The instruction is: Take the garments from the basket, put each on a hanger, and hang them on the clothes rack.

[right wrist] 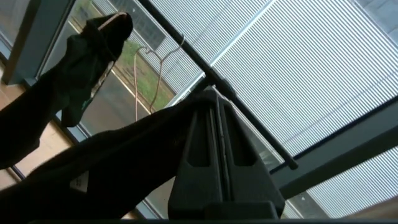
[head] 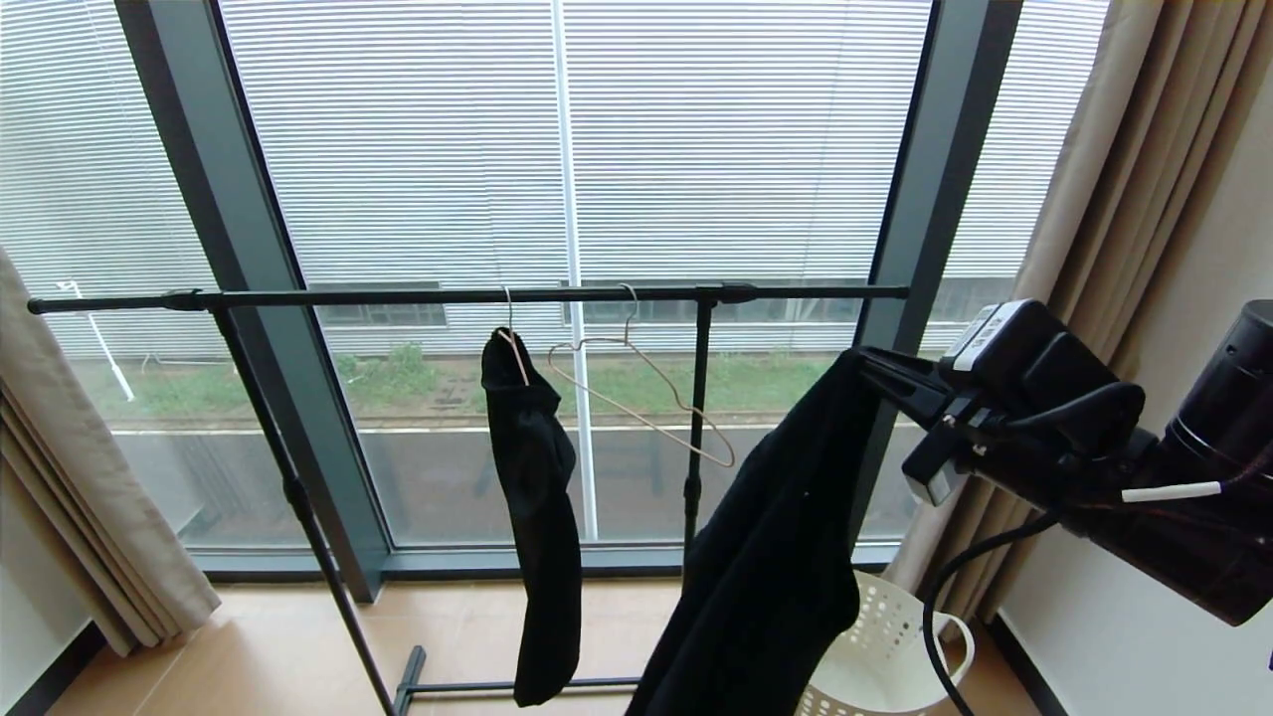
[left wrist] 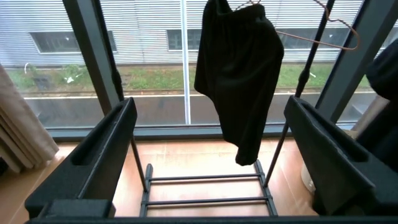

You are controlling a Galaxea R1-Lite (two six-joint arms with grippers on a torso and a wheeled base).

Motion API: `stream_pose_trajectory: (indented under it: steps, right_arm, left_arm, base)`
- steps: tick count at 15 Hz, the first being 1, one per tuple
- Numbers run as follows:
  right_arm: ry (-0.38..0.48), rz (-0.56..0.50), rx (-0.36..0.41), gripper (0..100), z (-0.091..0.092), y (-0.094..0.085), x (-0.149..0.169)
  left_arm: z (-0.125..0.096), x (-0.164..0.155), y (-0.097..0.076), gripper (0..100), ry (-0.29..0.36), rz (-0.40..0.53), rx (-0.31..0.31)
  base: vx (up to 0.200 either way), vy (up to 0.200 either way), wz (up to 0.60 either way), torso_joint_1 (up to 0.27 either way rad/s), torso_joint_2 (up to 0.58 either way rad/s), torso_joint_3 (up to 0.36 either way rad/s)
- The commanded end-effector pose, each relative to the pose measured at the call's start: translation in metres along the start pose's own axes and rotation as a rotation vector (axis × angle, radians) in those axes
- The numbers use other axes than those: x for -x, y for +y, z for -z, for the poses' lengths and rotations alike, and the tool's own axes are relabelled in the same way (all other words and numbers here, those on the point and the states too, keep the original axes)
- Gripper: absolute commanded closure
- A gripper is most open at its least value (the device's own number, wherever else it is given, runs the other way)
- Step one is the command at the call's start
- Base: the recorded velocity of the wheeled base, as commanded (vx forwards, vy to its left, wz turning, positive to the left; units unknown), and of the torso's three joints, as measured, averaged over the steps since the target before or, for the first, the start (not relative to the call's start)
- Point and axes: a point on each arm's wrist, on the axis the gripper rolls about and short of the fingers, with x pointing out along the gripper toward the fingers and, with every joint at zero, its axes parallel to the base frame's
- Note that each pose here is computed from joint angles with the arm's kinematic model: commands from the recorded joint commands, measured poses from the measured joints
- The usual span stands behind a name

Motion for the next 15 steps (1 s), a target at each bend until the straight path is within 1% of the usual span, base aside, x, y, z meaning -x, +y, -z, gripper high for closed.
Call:
stream_pose_trajectory:
  steps: [1,2,3,4,5,6,7,8,9,10,11,12,13,14,15]
  right_arm:
    - [0.104,-0.078,-0.021,100,-0.001,-0.001,-0.004]
    - [0.153,-0.109,-0.057,100,-0.002,-0.001,-0.005]
    - [0.247,-0.175,-0.163,100,-0.008,-0.003,-0.008]
    - [0.301,-0.227,-0.225,100,-0.015,-0.003,-0.012]
    - [0.342,-0.280,-0.260,100,-0.020,-0.002,-0.016]
    - [0.382,-0.311,-0.302,100,-0.023,-0.002,-0.022]
    - [0.410,-0.315,-0.353,100,-0.024,-0.001,-0.028]
    - [0.416,-0.327,-0.372,100,-0.027,0.004,-0.033]
    - [0.422,-0.332,-0.383,100,-0.028,0.007,-0.038]
    - [0.424,-0.328,-0.383,100,-0.028,0.008,-0.040]
    - [0.423,-0.331,-0.387,100,-0.030,0.010,-0.041]
    - [0.421,-0.328,-0.410,100,-0.033,0.013,-0.043]
    - [0.433,-0.300,-0.447,100,-0.036,0.015,-0.047]
    - [0.439,-0.290,-0.454,100,-0.037,0.015,-0.048]
    - [0.490,-0.210,-0.485,100,-0.045,0.026,-0.062]
  left_arm:
    - [-0.001,0.000,0.000,0,0.000,0.017,-0.001]
    - [-0.001,0.000,0.000,0,0.003,0.034,-0.001]
    - [-0.003,-0.004,0.000,0,0.063,0.068,-0.001]
    - [-0.004,-0.009,0.000,0,0.125,0.074,0.002]
    - [-0.006,-0.014,-0.001,0,0.188,0.077,0.003]
    - [-0.006,-0.022,-0.001,0,0.281,0.091,0.002]
    - [-0.009,-0.030,-0.001,0,0.372,0.117,-0.003]
    - [-0.016,-0.038,-0.002,0,0.417,0.152,0.003]
    - [-0.032,-0.053,-0.005,0,0.469,0.215,0.083]
    - [-0.048,-0.068,-0.008,0,0.507,0.266,0.197]
    - [-0.059,-0.082,-0.011,0,0.551,0.304,0.275]
    - [-0.067,-0.098,-0.015,0,0.602,0.324,0.332]
    - [-0.071,-0.115,-0.023,0,0.652,0.352,0.371]
    - [-0.072,-0.118,-0.025,0,0.658,0.360,0.379]
    - [-0.077,-0.148,-0.042,0,0.698,0.402,0.437]
  base:
    - [0.000,0.000,0.00,0.000,0.00,0.000]
    - [0.000,0.000,0.00,0.000,0.00,0.000]
    - [0.000,0.000,0.00,0.000,0.00,0.000]
    - [0.000,0.000,0.00,0.000,0.00,0.000]
    - [0.000,0.000,0.00,0.000,0.00,0.000]
    - [0.000,0.000,0.00,0.000,0.00,0.000]
    - [0.000,0.000,0.00,0.000,0.00,0.000]
    - [0.000,0.000,0.00,0.000,0.00,0.000]
    - [0.000,0.000,0.00,0.000,0.00,0.000]
    - [0.000,0.000,0.00,0.000,0.00,0.000]
    - [0.000,0.000,0.00,0.000,0.00,0.000]
    - [0.000,0.000,0.00,0.000,0.00,0.000]
    - [0.000,0.000,0.00,0.000,0.00,0.000]
    - [0.000,0.000,0.00,0.000,0.00,0.000]
    - [0.000,0.000,0.00,0.000,0.00,0.000]
